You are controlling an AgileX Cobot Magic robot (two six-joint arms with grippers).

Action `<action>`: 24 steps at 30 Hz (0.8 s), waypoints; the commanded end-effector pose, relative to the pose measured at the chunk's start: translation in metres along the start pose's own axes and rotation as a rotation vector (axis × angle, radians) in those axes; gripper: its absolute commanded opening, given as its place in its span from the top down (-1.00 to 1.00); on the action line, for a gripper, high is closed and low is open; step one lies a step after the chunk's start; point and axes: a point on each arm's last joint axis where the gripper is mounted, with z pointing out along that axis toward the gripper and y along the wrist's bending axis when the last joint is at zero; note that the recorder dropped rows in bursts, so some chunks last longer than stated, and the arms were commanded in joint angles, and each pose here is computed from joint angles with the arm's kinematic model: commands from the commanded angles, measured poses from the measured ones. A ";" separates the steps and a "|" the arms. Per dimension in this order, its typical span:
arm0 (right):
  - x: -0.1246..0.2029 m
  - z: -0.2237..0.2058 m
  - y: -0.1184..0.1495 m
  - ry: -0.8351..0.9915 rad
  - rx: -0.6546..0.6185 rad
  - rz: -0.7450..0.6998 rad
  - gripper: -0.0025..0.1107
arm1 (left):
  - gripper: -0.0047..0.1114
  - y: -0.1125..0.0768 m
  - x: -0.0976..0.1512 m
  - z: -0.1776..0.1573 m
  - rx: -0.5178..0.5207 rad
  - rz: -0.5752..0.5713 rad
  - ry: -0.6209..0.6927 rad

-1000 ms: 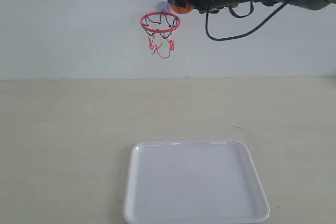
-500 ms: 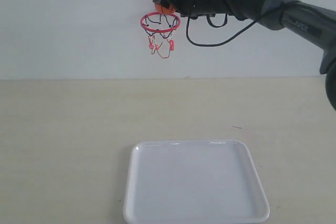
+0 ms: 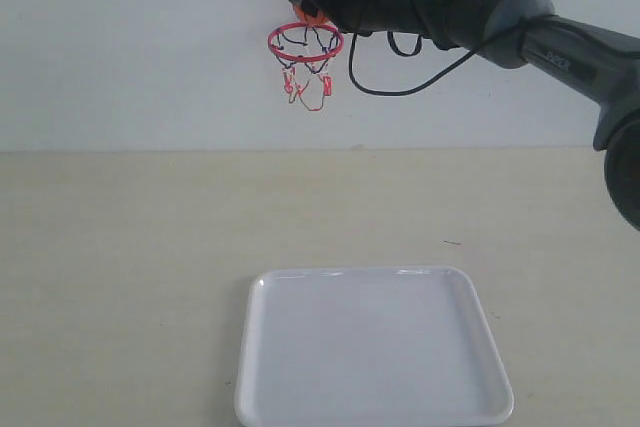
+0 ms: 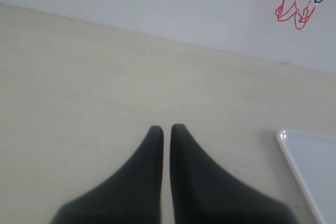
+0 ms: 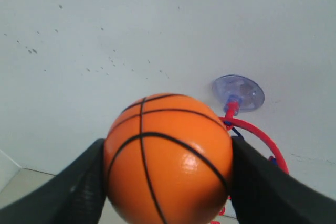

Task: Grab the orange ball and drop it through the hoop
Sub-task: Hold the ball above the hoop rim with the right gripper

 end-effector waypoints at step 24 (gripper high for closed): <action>-0.006 -0.002 0.002 -0.029 0.003 0.006 -0.45 | 0.85 0.000 0.001 0.000 -0.003 -0.005 -0.004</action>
